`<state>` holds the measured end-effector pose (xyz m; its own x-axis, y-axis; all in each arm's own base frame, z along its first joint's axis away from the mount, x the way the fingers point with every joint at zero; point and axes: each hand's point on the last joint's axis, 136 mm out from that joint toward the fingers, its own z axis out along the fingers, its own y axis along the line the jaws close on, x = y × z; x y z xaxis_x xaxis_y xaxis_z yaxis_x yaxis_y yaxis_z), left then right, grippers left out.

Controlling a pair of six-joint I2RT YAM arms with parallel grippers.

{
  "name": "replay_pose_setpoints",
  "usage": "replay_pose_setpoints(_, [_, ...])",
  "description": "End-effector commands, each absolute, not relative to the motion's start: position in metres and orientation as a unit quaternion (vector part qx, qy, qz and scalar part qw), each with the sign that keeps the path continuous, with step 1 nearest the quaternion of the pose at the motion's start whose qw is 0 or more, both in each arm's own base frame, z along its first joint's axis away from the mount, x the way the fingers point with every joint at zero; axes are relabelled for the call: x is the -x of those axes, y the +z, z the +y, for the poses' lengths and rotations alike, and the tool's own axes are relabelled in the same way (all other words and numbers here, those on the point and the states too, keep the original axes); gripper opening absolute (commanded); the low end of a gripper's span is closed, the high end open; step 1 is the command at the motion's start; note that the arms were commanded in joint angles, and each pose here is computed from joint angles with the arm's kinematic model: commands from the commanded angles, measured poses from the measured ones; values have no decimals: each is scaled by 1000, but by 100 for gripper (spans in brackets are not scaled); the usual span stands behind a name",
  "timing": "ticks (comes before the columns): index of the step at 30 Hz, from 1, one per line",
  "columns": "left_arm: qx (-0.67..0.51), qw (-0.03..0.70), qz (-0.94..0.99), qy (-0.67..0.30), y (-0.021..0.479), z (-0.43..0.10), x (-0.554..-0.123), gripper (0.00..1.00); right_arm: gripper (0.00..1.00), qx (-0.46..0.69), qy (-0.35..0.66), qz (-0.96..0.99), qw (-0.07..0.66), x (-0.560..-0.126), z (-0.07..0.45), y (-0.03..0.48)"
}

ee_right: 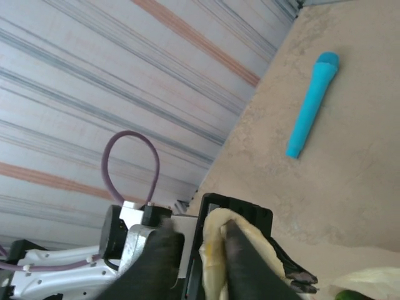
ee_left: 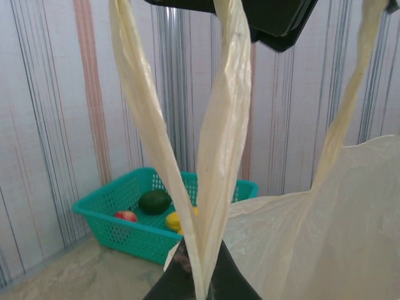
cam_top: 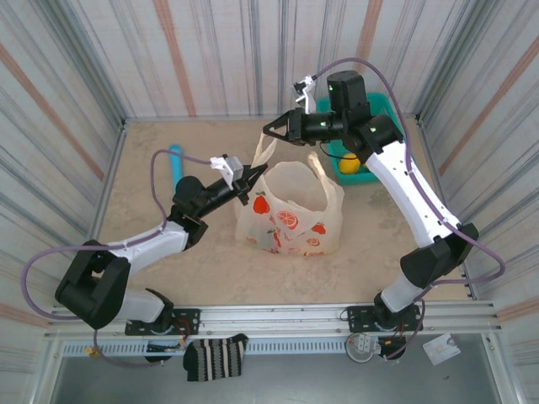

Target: Place the fake fruits into the plastic bag and tie a complex knot

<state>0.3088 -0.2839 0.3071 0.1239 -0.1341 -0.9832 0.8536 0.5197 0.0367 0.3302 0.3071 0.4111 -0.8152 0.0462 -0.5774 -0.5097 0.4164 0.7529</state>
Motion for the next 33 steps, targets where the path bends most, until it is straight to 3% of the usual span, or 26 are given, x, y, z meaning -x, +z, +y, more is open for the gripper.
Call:
replay_pose_setpoints(1, [-320,664,580,-346,325,-281,-316,0,52,170,486,785,343,-328,286,447])
replay_pose_setpoints(5, [-220,629,679,-309,322,-256,-355,0,67,155,421,794,411,-340,259,462])
replay_pose_setpoints(11, [-74,557,760,-325,290,-203,-396,0,69,100,321,795,505,-359,210,472])
replay_pose_setpoints(14, [-56,550,762,-336,284,-192,-400,0,72,124,299,766,556,-355,201,468])
replay_pose_setpoints(19, [-78,575,743,-333,291,-190,-395,0,90,198,326,676,631,-327,205,460])
replay_pose_setpoints(22, [-92,580,734,-342,297,-193,-392,0,99,260,344,658,617,-314,220,431])
replay_pose_setpoints(28, [-104,587,721,-354,306,-196,-385,0,99,322,384,625,599,-291,236,402])
replay_pose_setpoints(33, [-112,597,709,-357,315,-196,-380,0,96,299,466,657,512,-290,253,426])
